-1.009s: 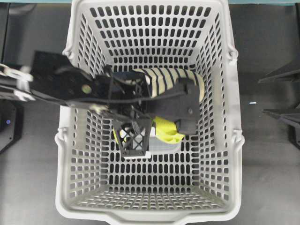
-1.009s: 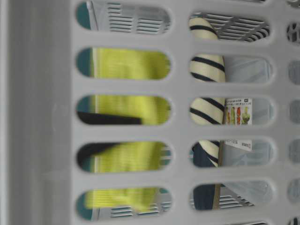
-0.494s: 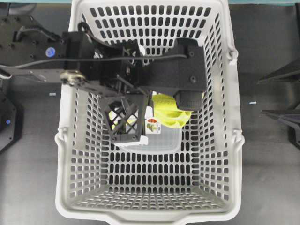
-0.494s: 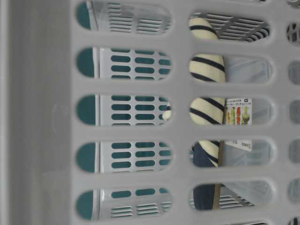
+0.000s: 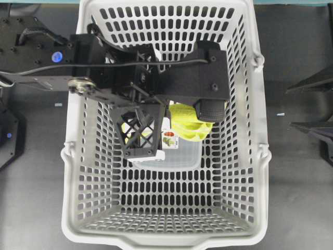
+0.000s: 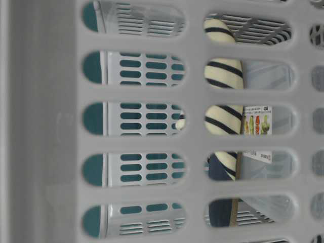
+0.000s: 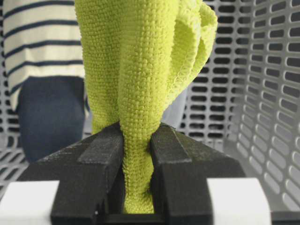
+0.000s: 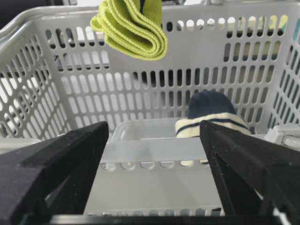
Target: Pick up the yellow cloth from the shopping basket with the left arm.
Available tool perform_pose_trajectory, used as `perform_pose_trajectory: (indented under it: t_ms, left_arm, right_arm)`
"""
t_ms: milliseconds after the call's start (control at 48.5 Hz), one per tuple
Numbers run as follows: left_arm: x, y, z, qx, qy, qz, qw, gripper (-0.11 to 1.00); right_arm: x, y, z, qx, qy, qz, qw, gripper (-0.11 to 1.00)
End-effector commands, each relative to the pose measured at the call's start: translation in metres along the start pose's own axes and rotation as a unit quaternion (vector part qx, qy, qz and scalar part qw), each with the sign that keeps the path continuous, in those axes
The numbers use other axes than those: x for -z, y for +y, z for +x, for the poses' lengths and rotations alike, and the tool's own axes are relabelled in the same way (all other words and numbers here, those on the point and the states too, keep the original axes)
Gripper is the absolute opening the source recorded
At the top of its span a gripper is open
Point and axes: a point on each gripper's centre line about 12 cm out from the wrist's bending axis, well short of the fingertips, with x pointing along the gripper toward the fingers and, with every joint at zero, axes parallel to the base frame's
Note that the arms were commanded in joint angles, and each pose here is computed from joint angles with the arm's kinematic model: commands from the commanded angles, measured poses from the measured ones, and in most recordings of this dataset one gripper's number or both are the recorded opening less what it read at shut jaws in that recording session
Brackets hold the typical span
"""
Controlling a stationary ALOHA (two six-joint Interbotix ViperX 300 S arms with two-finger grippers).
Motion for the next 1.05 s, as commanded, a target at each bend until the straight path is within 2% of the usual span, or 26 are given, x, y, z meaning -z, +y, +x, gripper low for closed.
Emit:
perform_pose_trajectory:
  t_ms: [0, 1030]
  left_arm:
    - [-0.0040, -0.0001, -0.0145, 0.001, -0.022, 0.000, 0.9998, 0.10]
    - [-0.0049, 0.0004, -0.0129, 0.001, -0.023, 0.000, 0.9997, 0.10]
  right_arm:
    - [-0.0038, 0.0005, 0.0010, -0.001, -0.005, 0.004, 1.0000, 0.76]
    - [-0.0038, -0.0012, 0.0002, 0.003, -0.012, 0.002, 0.9999, 0.76]
